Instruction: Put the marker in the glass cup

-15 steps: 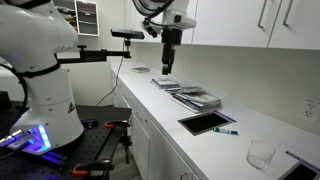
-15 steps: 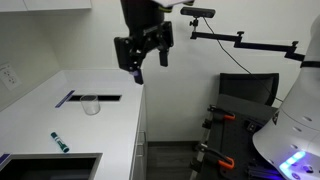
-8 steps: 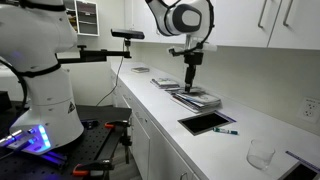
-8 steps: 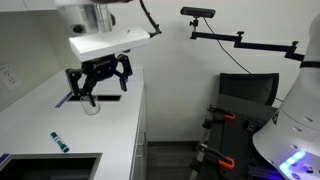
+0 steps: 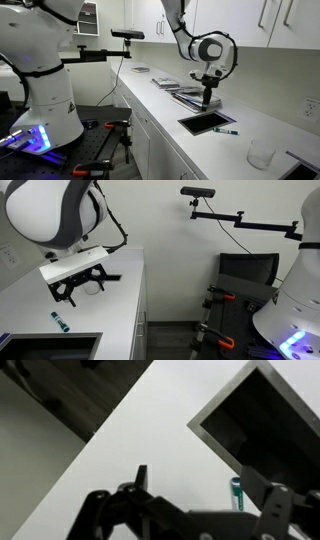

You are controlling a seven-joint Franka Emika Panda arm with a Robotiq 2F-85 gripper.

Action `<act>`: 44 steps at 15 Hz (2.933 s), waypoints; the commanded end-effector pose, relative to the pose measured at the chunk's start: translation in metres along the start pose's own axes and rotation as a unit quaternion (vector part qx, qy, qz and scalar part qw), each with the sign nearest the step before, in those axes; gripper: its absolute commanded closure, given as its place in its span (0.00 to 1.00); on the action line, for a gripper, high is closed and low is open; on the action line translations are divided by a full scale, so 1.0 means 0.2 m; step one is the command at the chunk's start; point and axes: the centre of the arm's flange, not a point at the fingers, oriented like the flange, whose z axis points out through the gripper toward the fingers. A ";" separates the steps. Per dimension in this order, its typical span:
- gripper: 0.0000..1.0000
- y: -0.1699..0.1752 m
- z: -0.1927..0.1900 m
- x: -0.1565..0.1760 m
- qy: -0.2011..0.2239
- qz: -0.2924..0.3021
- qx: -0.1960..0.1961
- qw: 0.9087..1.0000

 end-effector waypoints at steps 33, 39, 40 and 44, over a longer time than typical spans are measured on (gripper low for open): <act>0.69 -0.54 0.77 0.68 -0.027 -0.111 0.038 0.993; 0.95 -0.41 0.66 0.68 -0.099 -0.073 0.096 0.988; 0.95 -0.37 0.61 0.67 -0.120 -0.062 0.116 0.984; 0.95 -0.20 0.43 0.69 -0.170 -0.007 0.189 0.967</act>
